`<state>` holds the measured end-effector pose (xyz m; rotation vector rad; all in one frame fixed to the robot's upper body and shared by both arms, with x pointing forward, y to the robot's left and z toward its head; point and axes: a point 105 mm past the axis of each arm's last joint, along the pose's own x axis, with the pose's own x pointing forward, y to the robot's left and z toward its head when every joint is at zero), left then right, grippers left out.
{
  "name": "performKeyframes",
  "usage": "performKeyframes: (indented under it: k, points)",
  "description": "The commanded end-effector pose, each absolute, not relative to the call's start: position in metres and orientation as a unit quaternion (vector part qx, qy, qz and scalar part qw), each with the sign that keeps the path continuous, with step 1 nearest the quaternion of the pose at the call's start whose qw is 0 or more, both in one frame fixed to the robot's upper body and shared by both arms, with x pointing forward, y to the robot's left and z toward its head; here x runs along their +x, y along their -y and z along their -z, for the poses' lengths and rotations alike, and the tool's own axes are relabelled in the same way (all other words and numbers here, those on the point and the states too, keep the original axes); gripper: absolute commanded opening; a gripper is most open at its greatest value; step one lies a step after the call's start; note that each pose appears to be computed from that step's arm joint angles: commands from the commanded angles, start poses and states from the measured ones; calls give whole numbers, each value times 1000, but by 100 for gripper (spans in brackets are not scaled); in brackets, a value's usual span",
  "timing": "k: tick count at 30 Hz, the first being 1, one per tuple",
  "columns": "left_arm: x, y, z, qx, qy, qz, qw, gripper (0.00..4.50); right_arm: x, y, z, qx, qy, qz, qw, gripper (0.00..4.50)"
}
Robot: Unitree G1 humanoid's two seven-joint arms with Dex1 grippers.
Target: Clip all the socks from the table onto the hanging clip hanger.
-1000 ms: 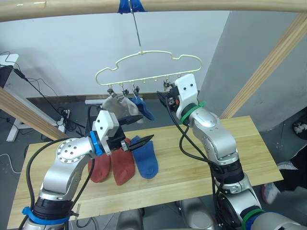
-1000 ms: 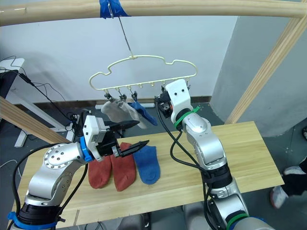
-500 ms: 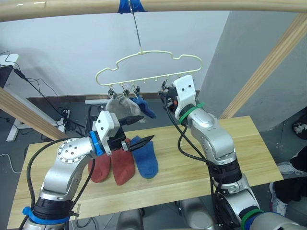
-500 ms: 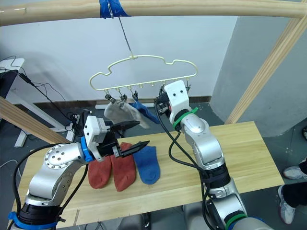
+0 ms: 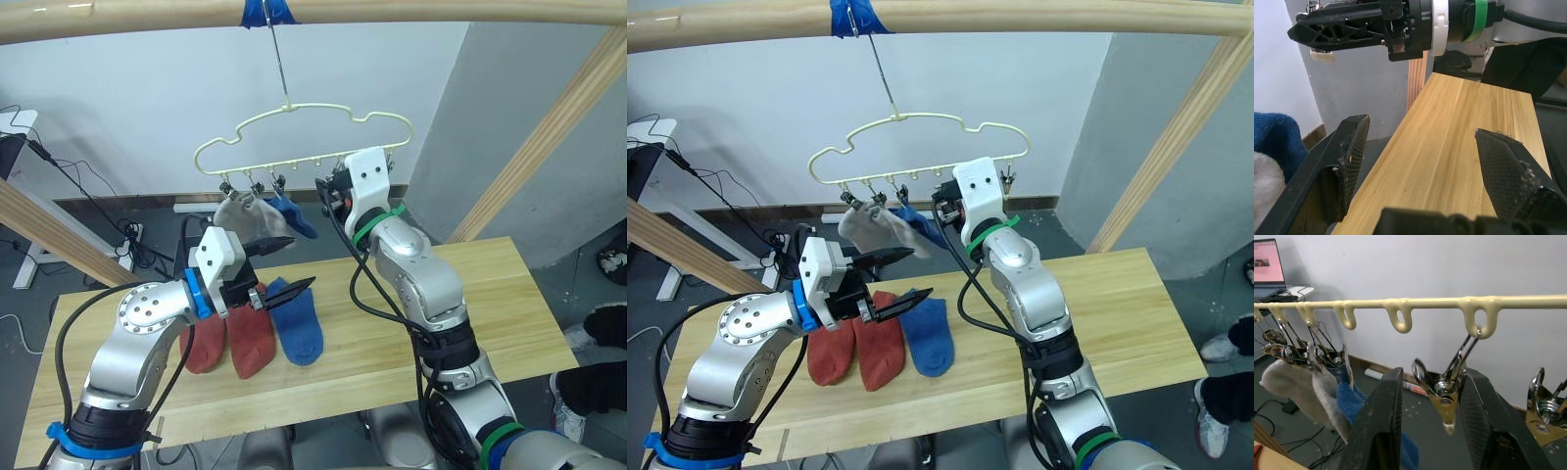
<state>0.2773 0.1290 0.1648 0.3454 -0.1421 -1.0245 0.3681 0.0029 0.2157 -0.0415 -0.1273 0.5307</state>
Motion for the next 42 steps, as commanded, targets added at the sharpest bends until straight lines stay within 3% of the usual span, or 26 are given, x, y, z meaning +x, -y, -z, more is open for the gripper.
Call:
performKeyframes:
  k: [1,24,28,30,37,40,42]
  points:
    - [273,-123,-170,171,83,495,848,380,367,0,-234,3,98,-250,963,167]
    - [273,-123,-168,163,78,493,851,380,366,-1,-235,25,98,-243,965,167]
    - [274,-123,-162,158,75,477,861,380,366,0,-236,26,100,-243,965,48]
    - [276,-123,-155,150,65,457,874,380,366,0,-237,26,102,-243,964,11]
    - [283,-122,-129,107,33,394,912,380,365,0,-237,25,103,-245,964,1]
    - [293,-122,-103,76,-2,342,937,437,365,0,-237,25,102,-246,964,0]
    - [298,-116,-85,84,-18,322,943,447,365,-1,-237,24,102,-248,963,0]
